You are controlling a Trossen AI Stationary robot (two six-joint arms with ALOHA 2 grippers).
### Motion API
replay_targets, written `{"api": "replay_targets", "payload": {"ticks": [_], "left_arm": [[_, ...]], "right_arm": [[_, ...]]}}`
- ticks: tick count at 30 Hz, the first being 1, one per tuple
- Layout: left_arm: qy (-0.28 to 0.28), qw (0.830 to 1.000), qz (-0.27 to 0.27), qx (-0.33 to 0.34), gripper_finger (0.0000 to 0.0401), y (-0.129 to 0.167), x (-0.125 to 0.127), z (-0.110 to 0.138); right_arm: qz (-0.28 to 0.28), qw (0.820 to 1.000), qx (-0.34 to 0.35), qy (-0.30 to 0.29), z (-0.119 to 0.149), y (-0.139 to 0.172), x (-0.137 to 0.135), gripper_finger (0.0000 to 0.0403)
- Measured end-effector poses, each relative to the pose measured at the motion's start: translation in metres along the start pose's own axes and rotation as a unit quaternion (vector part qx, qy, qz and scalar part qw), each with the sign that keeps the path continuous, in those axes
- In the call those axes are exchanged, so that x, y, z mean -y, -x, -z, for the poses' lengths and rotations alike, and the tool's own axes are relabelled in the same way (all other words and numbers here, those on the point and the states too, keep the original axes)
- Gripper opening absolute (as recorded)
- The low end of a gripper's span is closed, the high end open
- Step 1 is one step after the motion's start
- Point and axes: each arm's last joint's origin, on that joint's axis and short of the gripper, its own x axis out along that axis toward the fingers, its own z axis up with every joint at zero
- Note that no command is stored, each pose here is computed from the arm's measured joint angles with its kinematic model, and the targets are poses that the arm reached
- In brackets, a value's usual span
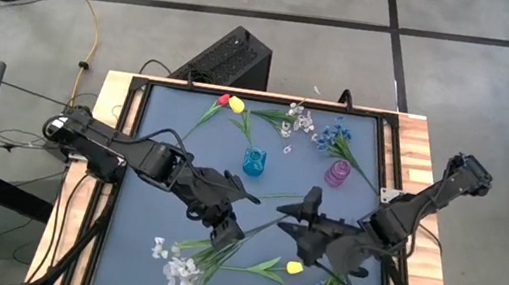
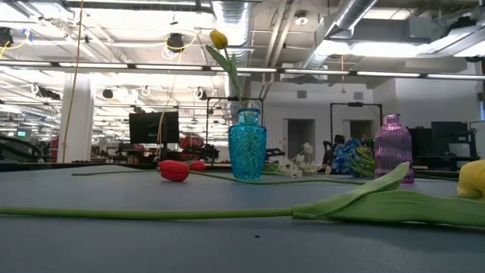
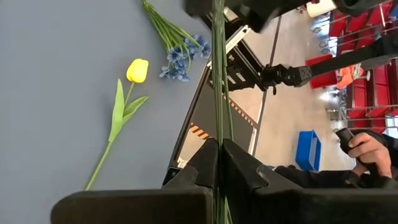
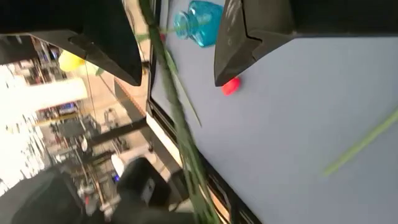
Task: Sort flowers into vase by color
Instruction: Put the bottom white flowers into the blue vase
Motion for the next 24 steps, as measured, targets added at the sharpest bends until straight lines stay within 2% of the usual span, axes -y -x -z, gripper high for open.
{"api": "replay_targets", "payload": {"ticks": [7, 17, 24], "left_arm": [[0.0, 1.0, 0.001, -0.002, 0.0, 0.0, 0.0, 0.0001], [-0.021, 1.0, 0.004, 0.0, 0.0005, 0.0, 0.0007, -0.0003], [-0.063, 0.998, 0.015, 0.024, 0.0062, 0.0003, 0.0034, -0.0041]], "right_arm": [[0.003, 1.0, -0.002, -0.002, 0.0002, -0.0027, 0.0009, 0.0173], [-0.007, 1.0, 0.001, 0.016, 0.0002, -0.0019, -0.0007, 0.0034], [-0.034, 0.999, 0.023, -0.005, -0.0041, 0.0044, -0.0073, 0.003]]}}
